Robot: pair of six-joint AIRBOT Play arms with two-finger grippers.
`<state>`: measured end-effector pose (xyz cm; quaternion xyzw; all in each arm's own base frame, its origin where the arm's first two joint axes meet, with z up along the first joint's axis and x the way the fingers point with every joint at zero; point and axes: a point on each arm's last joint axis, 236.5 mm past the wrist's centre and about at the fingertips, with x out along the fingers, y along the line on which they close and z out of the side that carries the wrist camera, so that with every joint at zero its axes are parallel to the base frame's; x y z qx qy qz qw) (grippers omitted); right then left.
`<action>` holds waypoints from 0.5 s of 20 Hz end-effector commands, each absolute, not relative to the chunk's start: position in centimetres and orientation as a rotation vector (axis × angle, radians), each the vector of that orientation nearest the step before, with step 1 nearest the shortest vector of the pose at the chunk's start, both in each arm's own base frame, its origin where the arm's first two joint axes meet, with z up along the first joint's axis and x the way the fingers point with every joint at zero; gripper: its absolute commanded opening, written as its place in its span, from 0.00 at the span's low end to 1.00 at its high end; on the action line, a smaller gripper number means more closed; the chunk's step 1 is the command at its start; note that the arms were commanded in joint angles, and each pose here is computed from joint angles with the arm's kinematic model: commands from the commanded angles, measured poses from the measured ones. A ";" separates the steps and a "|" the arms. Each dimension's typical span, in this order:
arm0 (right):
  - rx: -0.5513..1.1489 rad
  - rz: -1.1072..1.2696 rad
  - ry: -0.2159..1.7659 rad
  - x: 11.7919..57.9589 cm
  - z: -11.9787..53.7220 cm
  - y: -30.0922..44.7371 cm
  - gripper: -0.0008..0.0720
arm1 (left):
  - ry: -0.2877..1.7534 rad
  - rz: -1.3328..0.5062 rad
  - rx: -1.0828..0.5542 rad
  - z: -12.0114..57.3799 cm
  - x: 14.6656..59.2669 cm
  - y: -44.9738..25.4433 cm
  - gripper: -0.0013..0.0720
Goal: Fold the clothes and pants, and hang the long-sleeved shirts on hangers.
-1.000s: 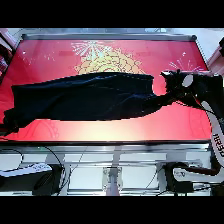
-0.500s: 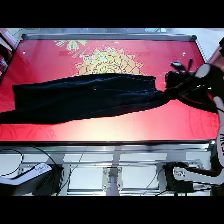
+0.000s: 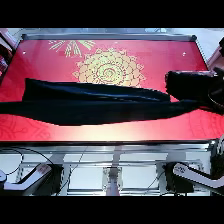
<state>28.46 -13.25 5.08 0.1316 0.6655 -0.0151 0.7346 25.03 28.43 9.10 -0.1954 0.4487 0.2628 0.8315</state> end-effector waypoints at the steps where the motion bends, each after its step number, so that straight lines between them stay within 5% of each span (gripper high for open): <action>1: 0.399 -0.057 1.534 24.5 2.1 -13.3 0.05 | 1.042 0.513 -0.445 6.7 24.7 28.0 0.06; 10: 0.507 -0.071 1.880 15.2 -4.2 -9.7 0.05 | 1.399 0.381 -0.599 -1.0 21.4 25.0 0.06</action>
